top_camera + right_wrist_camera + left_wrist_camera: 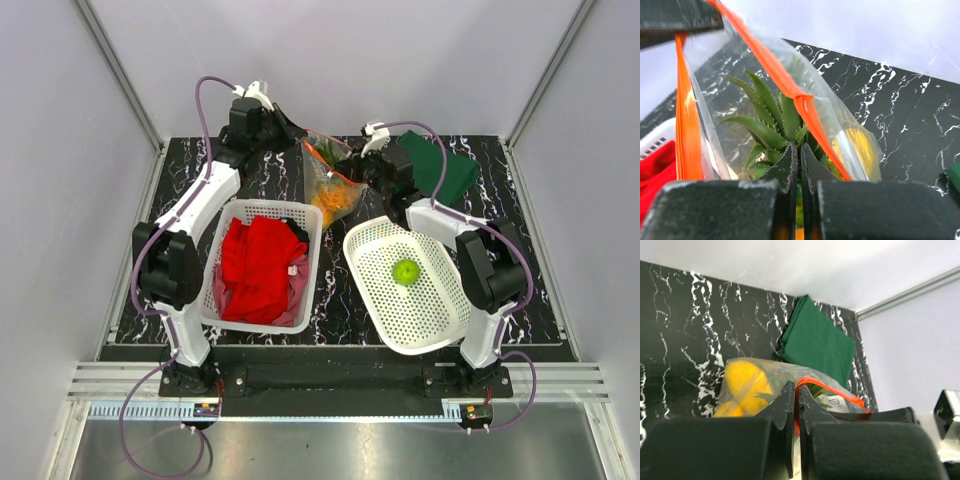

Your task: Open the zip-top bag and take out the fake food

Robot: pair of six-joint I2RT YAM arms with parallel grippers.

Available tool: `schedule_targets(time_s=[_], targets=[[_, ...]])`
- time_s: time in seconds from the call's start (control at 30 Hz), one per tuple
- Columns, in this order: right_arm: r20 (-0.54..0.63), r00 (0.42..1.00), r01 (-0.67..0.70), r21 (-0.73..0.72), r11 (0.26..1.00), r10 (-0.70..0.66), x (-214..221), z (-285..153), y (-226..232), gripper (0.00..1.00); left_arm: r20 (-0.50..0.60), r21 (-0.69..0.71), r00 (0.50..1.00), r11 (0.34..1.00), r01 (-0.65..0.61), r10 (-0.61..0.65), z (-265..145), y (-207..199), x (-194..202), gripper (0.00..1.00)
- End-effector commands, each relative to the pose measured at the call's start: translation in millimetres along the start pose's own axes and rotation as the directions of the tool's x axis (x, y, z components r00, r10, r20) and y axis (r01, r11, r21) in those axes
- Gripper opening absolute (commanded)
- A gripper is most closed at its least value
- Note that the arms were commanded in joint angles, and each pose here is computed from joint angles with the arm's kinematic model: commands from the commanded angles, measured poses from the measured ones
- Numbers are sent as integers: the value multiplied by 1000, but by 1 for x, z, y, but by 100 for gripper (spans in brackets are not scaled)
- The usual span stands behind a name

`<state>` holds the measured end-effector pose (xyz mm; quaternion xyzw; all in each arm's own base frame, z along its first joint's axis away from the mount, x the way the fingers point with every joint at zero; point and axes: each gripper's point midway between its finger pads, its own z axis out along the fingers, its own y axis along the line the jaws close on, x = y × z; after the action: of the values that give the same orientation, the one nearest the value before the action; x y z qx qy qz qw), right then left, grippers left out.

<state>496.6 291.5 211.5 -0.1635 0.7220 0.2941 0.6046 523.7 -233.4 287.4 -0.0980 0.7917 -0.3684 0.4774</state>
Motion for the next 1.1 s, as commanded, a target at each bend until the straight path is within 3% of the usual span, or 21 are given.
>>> schedule_targets(time_s=[0.0,0.23,0.47,0.6,0.73,0.87,1.07], targets=[[185,982,-46,-10,999,47,-67,-19,0,0,115,0,990,997,-83,83,-25,-11,-48,0],[179,979,-89,-31,996,93,-78,-21,-8,0,44,-25,990,991,-135,136,-29,6,-30,0],[44,997,65,-102,993,-61,-56,-6,34,0,-32,113,994,989,-97,101,-19,-21,-12,0],[24,993,118,-150,982,-115,-46,-7,59,0,-36,106,997,993,-58,62,-9,-24,-11,0],[-9,989,147,-124,981,-149,-30,-13,52,0,-28,47,998,998,-52,53,-3,-12,-17,0],[62,983,174,-72,982,-170,-45,-25,47,0,-40,-16,997,998,-63,63,-6,10,-18,0],[131,991,27,51,998,-33,-73,-31,27,0,-67,14,995,998,-66,67,-17,16,-6,0]])
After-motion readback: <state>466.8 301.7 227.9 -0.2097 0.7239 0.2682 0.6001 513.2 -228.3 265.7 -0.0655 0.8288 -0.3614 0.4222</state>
